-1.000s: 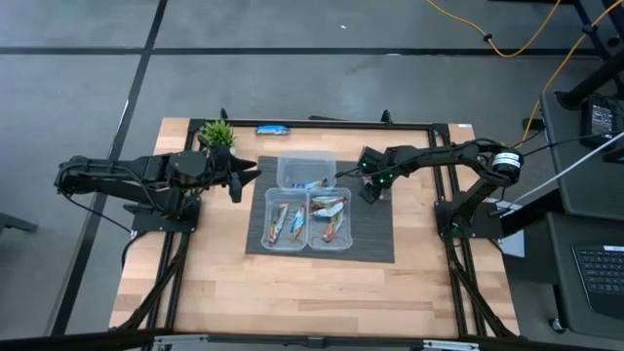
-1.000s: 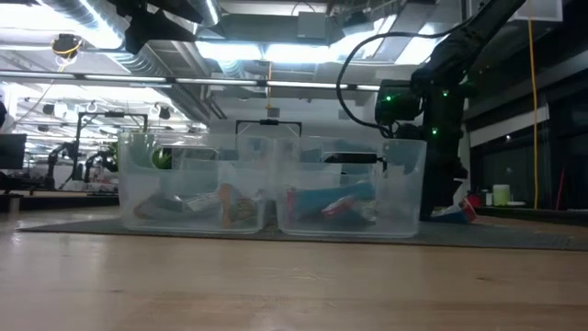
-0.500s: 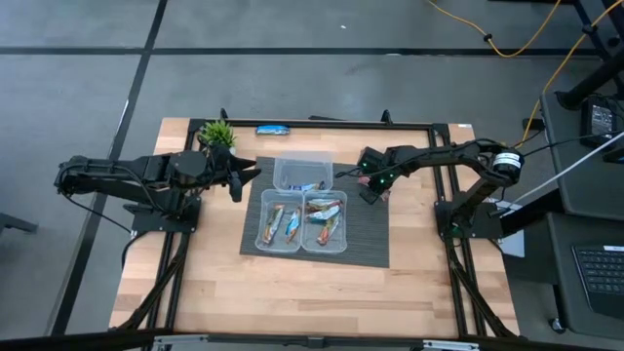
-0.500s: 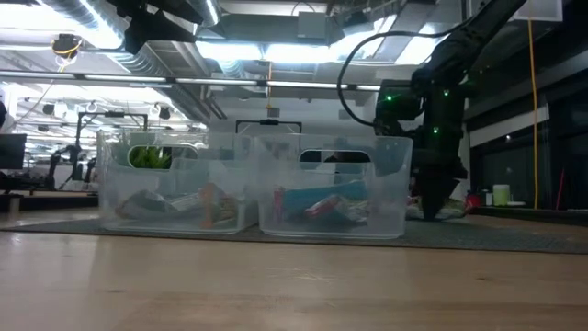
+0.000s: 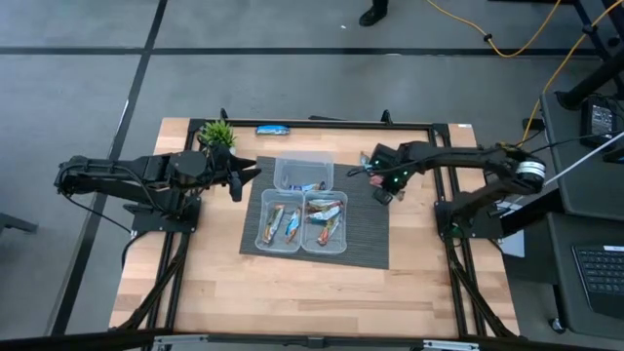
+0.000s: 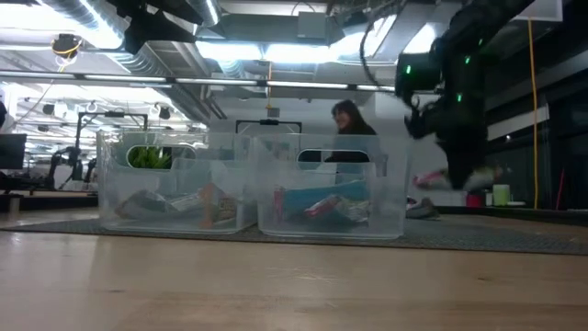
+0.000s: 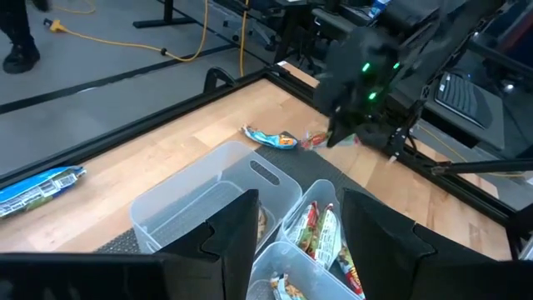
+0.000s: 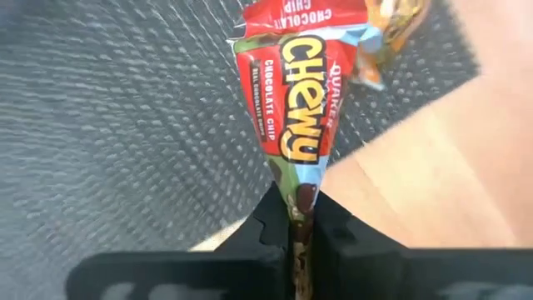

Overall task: Pick and place Granola Bars by type
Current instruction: Put the red granola bar into the bottom right transparent bin

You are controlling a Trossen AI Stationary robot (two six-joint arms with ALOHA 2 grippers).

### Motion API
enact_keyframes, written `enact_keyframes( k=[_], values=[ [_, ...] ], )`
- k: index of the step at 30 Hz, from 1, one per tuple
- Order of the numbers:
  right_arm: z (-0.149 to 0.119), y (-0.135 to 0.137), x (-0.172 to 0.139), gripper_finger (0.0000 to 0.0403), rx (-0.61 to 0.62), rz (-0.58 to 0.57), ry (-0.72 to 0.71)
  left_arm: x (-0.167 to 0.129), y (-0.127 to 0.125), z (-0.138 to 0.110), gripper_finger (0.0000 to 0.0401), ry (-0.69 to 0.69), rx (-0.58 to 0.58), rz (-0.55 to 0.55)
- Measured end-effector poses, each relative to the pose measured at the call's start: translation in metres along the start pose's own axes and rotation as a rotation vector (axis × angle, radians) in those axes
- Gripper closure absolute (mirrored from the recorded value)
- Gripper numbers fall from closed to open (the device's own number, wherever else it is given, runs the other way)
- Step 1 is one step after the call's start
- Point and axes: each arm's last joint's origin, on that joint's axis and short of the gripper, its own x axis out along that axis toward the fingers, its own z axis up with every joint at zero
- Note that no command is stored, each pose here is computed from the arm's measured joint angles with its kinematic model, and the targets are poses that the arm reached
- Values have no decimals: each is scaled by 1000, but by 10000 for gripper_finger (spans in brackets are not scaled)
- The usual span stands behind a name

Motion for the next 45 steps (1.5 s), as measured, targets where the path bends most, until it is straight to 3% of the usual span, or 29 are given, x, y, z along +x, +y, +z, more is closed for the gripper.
enact_keyframes(
  k=[4, 7, 14, 21, 25, 32, 39, 45],
  values=[
    [-3, 1, -38, 374, -2, 36, -110, 0, 0, 0, 238, 0, 8, 0],
    [-7, 3, -73, 386, -26, 125, -240, 0, 0, 0, 238, 1, 8, 0],
    [-40, 9, -161, 379, -271, 394, -620, 0, 0, 0, 238, 2, 9, 0],
    [-71, 7, -212, 384, -365, 545, -1027, 0, 0, 0, 238, 2, 26, -1],
    [-76, 6, -221, 387, -376, 581, -1096, 0, 0, 0, 238, 2, 27, -1],
    [-67, 13, -220, 372, -374, 654, -1073, 0, 0, 0, 238, 3, 27, -2],
    [-26, 51, -215, 387, -448, 785, -1150, 0, 0, -1, 238, 20, 31, -13],
    [1, 79, -193, 373, -489, 793, -1029, 0, 0, -2, 238, 26, 34, -9]
  ],
)
